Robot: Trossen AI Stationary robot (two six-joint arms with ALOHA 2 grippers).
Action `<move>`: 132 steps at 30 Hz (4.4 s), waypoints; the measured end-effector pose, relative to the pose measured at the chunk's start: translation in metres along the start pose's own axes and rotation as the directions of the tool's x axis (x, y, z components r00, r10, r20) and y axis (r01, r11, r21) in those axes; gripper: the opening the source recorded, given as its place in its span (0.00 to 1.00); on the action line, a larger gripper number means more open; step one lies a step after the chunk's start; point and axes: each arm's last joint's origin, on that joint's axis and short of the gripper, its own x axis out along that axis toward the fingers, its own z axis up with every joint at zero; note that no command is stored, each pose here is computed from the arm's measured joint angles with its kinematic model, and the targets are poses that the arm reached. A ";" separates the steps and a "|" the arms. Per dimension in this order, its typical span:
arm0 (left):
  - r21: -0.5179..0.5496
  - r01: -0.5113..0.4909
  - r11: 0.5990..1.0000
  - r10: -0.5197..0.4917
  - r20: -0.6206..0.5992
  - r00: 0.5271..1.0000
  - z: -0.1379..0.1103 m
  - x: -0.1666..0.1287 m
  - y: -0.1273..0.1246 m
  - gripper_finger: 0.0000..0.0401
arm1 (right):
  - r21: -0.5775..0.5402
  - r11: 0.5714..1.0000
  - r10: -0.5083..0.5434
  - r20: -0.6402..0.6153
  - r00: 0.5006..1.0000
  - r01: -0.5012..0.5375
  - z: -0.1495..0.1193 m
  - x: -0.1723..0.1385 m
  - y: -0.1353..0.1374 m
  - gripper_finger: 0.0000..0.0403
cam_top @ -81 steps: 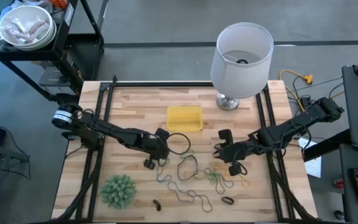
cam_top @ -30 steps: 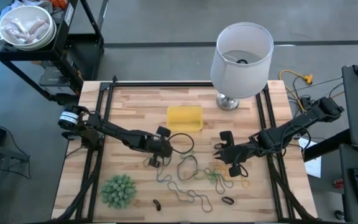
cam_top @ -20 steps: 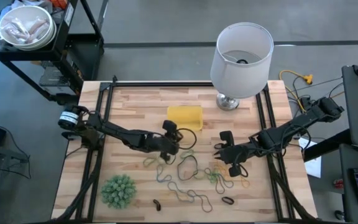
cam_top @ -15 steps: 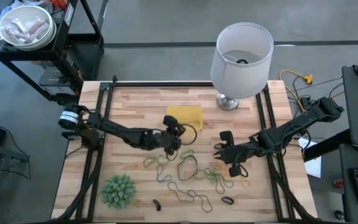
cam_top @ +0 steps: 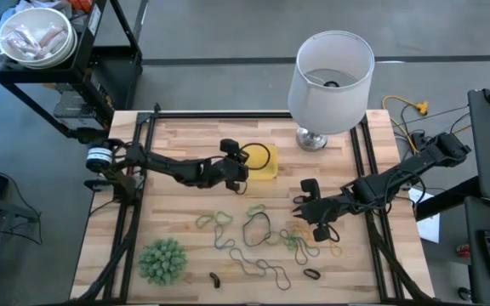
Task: Pick and place rubber bands into bin
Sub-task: Put the black rubber band into the yellow bin
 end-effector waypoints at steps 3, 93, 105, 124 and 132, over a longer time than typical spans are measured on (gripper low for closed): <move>0.000 0.001 1.000 -0.001 0.001 1.000 0.000 0.000 0.000 0.00 | -0.011 1.000 0.000 0.001 1.000 0.000 0.000 0.000 0.000 0.14; -0.026 0.390 0.920 -0.389 0.037 0.920 0.008 -0.101 -0.044 0.23 | 0.007 0.980 -0.174 -0.463 0.869 0.200 -0.050 0.092 -0.014 0.02; -0.250 0.275 0.928 -0.316 -0.140 0.938 -0.019 -0.131 -0.015 0.23 | -0.168 0.932 -0.356 -0.252 0.900 0.322 -0.018 0.093 -0.017 0.02; -0.354 0.242 0.903 -0.295 -0.103 0.950 -0.047 -0.146 -0.007 0.23 | -0.188 0.820 -0.543 0.044 0.839 0.541 0.024 0.099 -0.079 0.02; -0.353 0.242 0.904 -0.295 -0.104 0.950 -0.048 -0.146 -0.007 0.23 | -0.060 0.843 -0.536 -0.014 0.844 0.535 0.012 0.105 -0.116 0.02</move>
